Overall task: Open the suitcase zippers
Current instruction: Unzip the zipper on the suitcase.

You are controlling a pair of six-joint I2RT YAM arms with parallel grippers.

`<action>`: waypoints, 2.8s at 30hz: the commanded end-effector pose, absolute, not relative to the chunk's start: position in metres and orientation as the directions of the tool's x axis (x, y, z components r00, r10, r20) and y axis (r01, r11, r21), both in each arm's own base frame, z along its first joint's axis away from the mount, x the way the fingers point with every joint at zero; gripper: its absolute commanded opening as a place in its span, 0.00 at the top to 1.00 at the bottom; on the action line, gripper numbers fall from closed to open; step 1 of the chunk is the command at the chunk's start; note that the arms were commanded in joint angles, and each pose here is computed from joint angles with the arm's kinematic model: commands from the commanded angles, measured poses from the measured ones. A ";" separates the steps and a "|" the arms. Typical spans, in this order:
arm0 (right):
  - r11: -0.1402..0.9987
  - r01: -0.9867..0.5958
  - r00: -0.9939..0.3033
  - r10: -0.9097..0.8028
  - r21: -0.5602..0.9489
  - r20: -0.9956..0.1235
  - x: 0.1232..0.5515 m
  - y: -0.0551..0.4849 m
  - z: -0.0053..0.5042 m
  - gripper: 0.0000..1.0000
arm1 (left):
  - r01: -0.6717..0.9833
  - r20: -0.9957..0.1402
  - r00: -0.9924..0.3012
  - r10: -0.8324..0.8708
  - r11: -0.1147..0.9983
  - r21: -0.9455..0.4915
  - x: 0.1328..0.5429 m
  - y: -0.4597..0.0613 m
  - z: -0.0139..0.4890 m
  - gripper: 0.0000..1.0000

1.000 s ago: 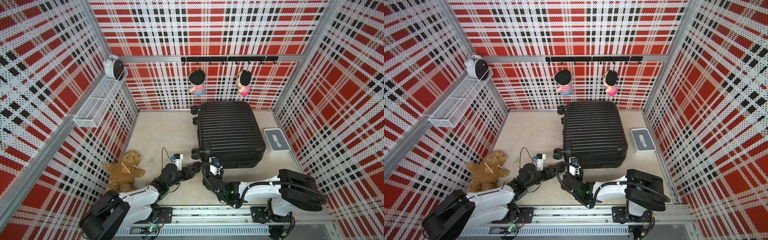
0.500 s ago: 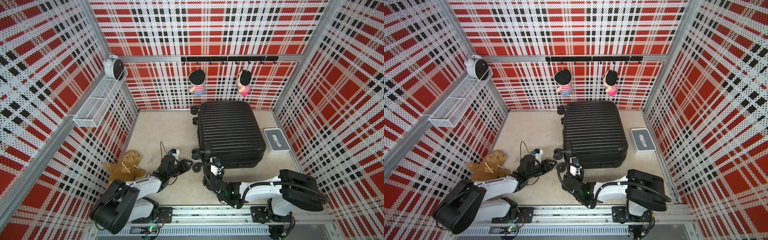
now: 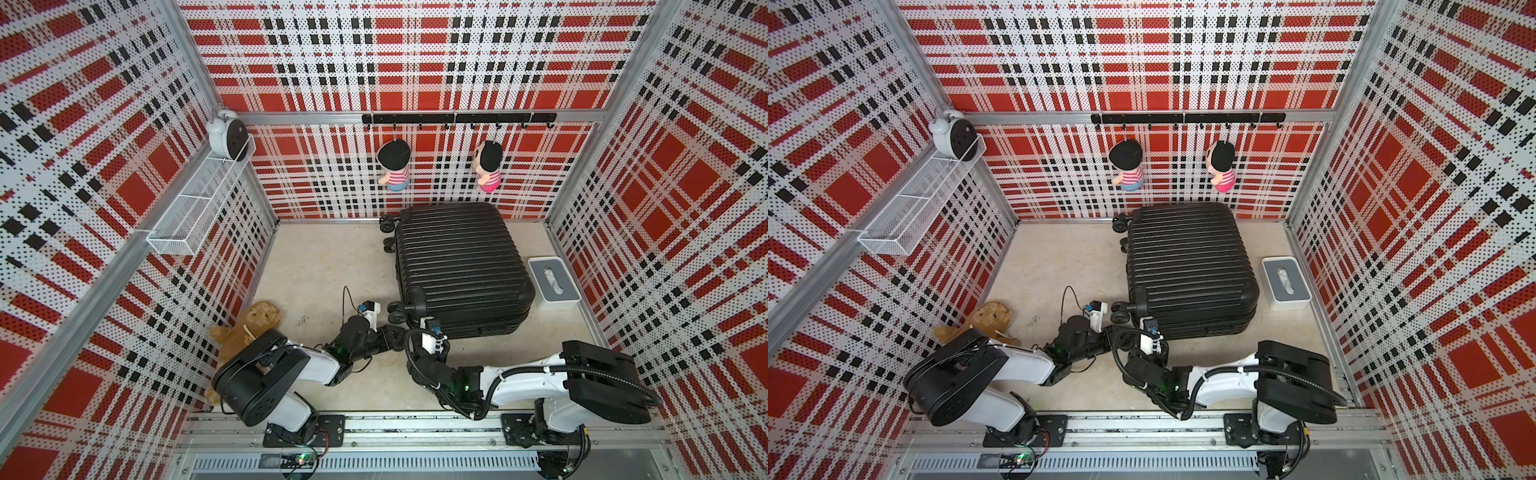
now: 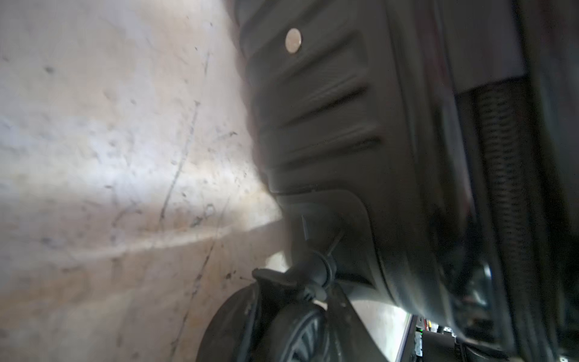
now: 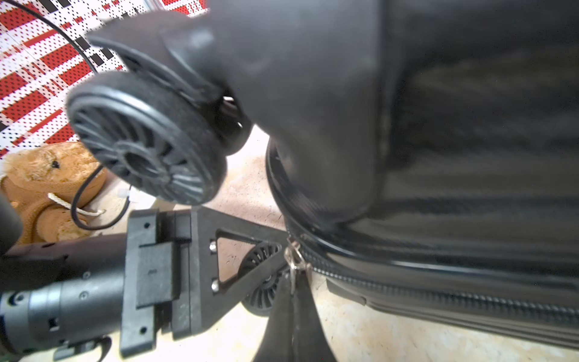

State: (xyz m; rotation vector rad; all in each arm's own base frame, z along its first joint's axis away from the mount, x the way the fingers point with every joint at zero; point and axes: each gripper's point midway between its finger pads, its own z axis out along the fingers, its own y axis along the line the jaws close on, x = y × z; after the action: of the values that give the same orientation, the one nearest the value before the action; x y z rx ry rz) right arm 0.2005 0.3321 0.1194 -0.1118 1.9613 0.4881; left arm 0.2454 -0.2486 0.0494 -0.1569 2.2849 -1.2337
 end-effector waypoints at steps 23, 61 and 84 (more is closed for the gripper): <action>0.943 -0.304 -0.273 0.050 0.135 -0.961 0.215 0.425 0.141 1.00 | 0.123 -0.297 -0.913 -0.279 0.506 -0.854 0.204 -0.263 0.027 0.68; 0.734 -0.677 -0.280 -0.199 0.047 -0.939 0.214 0.416 0.148 0.48 | 0.051 -0.378 -0.822 -0.427 0.605 -0.794 0.229 -0.197 0.057 0.58; 0.738 -0.546 -0.470 0.123 0.397 -0.874 0.167 0.263 0.256 0.00 | 0.125 -0.582 -0.566 -0.584 0.637 -0.761 0.219 -0.140 0.257 0.02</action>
State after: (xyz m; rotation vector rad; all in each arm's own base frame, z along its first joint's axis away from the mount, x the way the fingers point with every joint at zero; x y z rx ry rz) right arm 0.1587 0.2945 0.2899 -0.4088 1.7614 0.9725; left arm 0.2268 -0.1499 0.2579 -0.3218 1.9324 -1.0501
